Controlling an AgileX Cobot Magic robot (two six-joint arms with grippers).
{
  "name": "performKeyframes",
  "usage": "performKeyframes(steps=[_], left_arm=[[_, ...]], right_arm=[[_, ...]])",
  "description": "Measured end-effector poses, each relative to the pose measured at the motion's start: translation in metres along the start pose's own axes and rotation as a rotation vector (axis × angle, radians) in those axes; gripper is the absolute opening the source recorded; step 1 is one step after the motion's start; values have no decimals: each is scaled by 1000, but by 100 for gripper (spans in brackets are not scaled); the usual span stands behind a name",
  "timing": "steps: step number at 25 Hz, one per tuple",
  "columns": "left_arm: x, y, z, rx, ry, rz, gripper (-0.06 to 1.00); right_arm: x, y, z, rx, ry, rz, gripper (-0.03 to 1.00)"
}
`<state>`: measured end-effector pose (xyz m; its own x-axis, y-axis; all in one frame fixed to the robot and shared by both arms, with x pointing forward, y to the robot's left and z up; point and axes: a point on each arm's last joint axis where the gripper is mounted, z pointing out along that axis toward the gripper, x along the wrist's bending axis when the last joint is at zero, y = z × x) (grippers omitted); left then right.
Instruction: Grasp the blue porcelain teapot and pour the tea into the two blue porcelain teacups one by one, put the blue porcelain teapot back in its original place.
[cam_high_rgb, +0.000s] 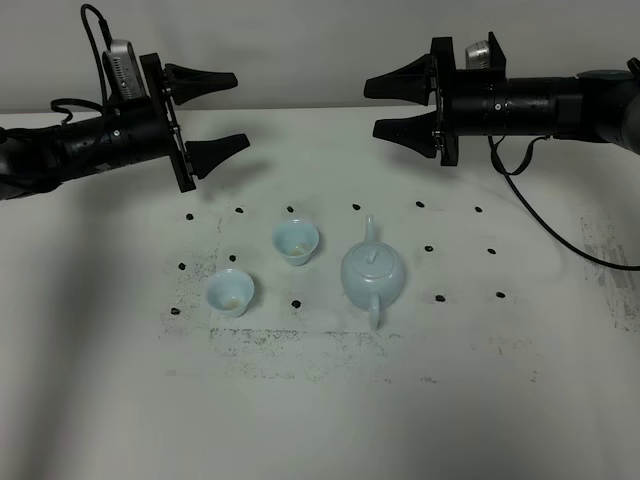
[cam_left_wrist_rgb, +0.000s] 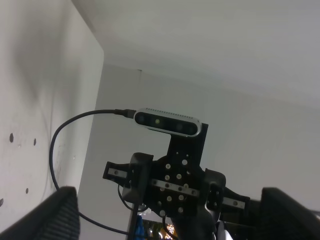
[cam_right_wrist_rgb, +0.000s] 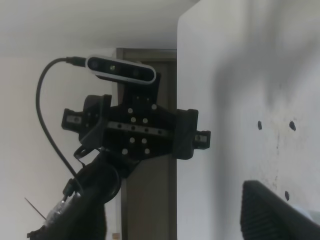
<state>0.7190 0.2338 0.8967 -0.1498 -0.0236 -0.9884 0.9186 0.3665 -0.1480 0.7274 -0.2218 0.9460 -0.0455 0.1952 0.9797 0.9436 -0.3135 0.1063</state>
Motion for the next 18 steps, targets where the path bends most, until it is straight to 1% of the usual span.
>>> performKeyframes(steps=[13,16,18], left_arm=[[0,0,0,0,0,-10,73],[0,0,0,0,0,-18,73],[-4,0,-2,-4,-3,-13,73]], right_arm=[[0,0,0,1,-1,-36,59],[0,0,0,5,-6,-64,59],[2,-1,-1,16,-21,-93,59]])
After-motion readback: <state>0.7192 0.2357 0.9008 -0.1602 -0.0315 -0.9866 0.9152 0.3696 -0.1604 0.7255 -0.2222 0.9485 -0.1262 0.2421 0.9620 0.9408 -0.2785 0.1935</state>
